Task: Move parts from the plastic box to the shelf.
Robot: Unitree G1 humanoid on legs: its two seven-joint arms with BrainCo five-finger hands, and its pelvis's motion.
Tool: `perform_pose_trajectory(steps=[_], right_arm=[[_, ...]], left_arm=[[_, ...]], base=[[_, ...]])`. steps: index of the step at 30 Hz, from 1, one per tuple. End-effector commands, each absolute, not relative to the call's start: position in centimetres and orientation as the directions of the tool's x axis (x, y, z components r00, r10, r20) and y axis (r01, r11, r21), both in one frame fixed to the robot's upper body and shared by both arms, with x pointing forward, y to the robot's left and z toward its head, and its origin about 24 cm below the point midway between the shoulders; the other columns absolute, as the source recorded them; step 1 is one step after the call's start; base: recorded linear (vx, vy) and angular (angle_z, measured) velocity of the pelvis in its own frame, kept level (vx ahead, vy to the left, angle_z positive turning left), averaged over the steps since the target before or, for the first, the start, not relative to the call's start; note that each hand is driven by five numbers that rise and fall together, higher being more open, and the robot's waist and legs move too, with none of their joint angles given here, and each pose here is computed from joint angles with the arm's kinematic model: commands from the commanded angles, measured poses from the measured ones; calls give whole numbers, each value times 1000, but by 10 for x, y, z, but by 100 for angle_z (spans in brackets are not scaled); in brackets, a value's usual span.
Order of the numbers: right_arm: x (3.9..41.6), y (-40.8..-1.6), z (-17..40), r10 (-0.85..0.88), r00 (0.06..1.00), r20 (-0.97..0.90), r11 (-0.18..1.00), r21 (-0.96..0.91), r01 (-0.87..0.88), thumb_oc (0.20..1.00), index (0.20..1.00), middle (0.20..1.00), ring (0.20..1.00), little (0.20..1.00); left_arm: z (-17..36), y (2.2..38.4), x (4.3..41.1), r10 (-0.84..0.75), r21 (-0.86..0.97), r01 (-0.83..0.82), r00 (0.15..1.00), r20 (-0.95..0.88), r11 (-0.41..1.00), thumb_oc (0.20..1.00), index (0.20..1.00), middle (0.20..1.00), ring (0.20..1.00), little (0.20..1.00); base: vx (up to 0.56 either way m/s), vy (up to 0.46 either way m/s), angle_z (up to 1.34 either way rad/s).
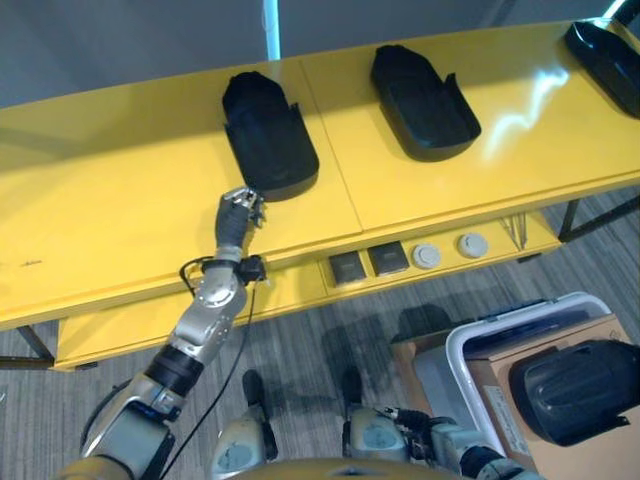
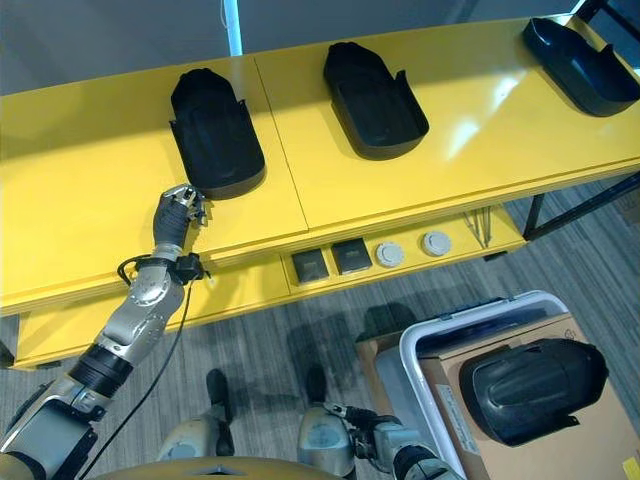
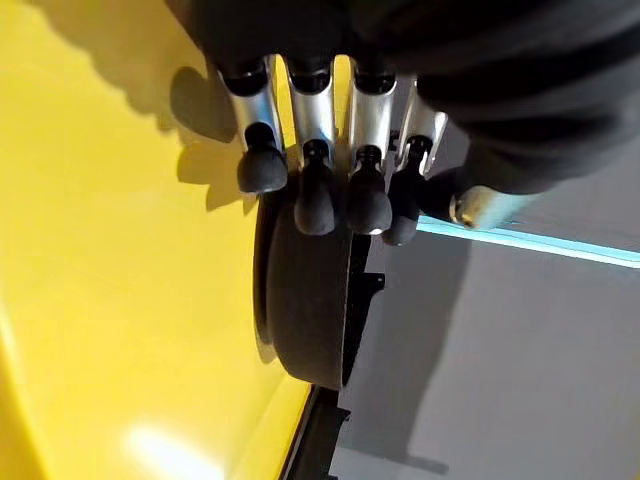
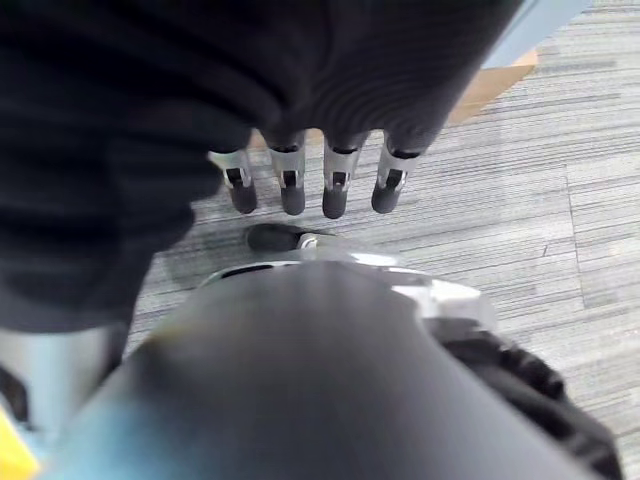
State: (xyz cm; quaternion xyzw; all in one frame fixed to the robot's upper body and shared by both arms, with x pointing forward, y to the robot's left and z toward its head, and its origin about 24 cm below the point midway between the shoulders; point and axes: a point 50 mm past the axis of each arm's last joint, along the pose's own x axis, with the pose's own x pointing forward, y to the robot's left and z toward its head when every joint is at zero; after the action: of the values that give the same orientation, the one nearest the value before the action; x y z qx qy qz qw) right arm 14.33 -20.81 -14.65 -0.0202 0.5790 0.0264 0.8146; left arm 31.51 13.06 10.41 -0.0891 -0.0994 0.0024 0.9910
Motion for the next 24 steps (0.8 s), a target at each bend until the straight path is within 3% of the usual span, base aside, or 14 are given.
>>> perform_pose_trajectory(steps=[1,13,24], right_arm=[[152,-204,-144,34,340,-940,998,16,-55,1000,1000,1000,1000,1000],[156,-200,-144,37,332,-943,998,16,-65,1000,1000,1000,1000,1000],[161,-195,-142,44,331,-942,995,13,-96,1000,1000,1000,1000,1000]], left_arm=[[118,123,323,5,-130,31,964,265,991,200,200,200,200,200],[122,119,325,11,-159,35,959,283,987,200,200,200,200,200],[149,116,354,38,-143,6,952,304,990,200,200,200,200,200]], base=[[0,0,0],[5,-2,2],[-5,-3,-2]])
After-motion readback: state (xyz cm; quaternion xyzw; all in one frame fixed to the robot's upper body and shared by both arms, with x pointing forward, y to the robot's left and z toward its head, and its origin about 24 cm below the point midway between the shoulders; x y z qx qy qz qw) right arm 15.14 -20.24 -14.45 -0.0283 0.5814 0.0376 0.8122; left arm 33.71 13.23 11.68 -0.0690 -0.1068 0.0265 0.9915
